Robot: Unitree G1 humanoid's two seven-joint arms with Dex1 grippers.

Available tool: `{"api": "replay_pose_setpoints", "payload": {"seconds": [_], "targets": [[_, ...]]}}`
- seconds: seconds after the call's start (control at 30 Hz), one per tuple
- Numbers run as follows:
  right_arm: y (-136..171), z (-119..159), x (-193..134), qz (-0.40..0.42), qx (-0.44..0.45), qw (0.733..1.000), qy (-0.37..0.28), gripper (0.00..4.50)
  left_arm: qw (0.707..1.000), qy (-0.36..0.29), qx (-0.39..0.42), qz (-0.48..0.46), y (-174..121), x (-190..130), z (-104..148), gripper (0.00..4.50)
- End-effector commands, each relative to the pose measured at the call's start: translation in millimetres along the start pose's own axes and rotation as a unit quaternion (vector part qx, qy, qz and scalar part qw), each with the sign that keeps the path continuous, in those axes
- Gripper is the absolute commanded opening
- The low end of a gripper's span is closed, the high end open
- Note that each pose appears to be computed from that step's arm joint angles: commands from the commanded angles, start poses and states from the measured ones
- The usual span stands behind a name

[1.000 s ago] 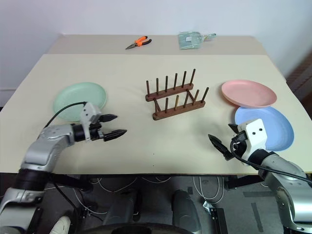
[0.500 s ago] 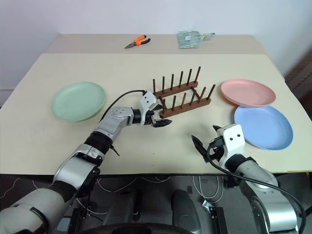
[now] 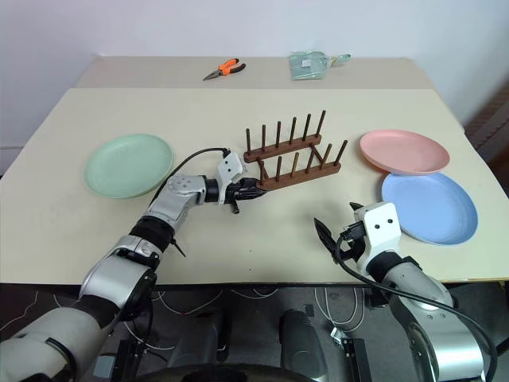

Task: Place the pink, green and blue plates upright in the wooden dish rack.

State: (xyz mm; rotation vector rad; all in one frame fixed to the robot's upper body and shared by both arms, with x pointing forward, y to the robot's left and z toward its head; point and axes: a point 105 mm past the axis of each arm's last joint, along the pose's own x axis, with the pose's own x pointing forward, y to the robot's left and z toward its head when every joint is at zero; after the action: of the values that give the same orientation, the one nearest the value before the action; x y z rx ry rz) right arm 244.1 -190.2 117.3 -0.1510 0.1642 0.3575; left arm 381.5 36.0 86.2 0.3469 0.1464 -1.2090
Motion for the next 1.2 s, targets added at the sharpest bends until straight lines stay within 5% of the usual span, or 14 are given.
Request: {"api": "replay_pose_setpoints", "payload": {"seconds": [0.03,0.17,0.37,0.5,0.6,0.73,0.77,0.93,1.2], "targets": [[-10,0,-14,0.005,-0.018,1.0,0.012,4.5,0.995,-0.022,0.043,-0.086,-12,-18,13,0.72],[-23,-3,-25,-0.008,-0.026,0.999,0.025,4.5,0.99,-0.017,0.039,-0.136,-12,-40,16,0.72],[-27,-7,-37,-0.011,-0.036,0.998,0.043,4.5,0.994,0.052,0.058,-0.071,8,-53,-9,3.69],[-12,-8,-36,0.019,-0.032,0.998,0.046,3.71,0.993,0.096,0.03,-0.066,10,-82,-30,3.75],[3,-12,-28,0.044,-0.035,0.997,0.053,2.16,0.994,0.08,-0.005,-0.081,0,-95,-30,2.85],[11,-27,-10,0.049,-0.034,0.995,0.079,0.04,0.991,0.034,-0.017,-0.13,-36,-72,-12,0.8],[8,-34,-3,0.036,-0.033,0.994,0.094,0.0,0.991,0.037,-0.024,-0.128,-43,-63,-12,0.31],[-11,-52,21,-0.025,-0.04,0.991,0.125,0.0,0.993,0.052,-0.05,-0.095,-56,-40,-19,0.31],[-47,-57,54,-0.108,-0.029,0.985,0.131,0.0,0.993,0.057,-0.087,0.06,-19,-12,-22,0.31]]}}
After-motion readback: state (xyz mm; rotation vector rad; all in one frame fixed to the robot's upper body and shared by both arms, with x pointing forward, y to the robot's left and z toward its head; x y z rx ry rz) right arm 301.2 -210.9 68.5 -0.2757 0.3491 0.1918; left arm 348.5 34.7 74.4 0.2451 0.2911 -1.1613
